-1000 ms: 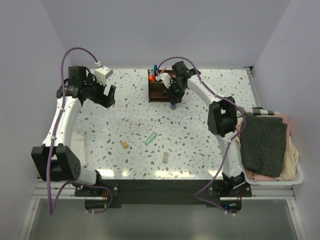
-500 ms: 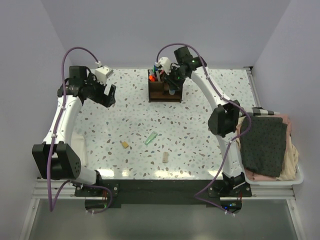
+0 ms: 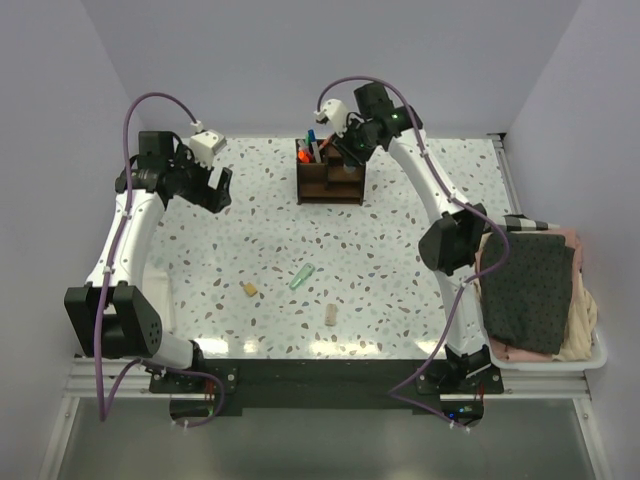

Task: Sort the stationery into containers
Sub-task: Place the stationery in the storage box.

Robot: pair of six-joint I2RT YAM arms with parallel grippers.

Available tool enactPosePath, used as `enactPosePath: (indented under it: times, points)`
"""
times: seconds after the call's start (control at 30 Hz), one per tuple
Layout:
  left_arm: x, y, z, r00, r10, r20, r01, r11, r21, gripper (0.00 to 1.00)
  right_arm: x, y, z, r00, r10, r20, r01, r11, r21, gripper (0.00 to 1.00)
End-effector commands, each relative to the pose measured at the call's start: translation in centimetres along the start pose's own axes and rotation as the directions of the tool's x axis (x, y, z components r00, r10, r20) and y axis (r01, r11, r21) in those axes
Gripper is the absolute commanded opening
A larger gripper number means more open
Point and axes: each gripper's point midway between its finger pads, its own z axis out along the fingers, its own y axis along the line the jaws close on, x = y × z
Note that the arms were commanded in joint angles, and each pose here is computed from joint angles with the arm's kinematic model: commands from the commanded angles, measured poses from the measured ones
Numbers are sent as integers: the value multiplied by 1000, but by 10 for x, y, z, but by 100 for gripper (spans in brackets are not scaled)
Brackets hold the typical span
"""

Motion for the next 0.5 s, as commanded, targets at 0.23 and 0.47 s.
enactPosePath:
  times: [0.23,0.47]
  points:
    - [-17,5,-5,998,13,54,-12,1000,-16,100,-6,-25,2,999,16,35,-18,997,72,20]
    - [-16,7,-2,999,9,47,-8,1000,-15,100,-2,-22,9,999,30,27,-31,998,54,20]
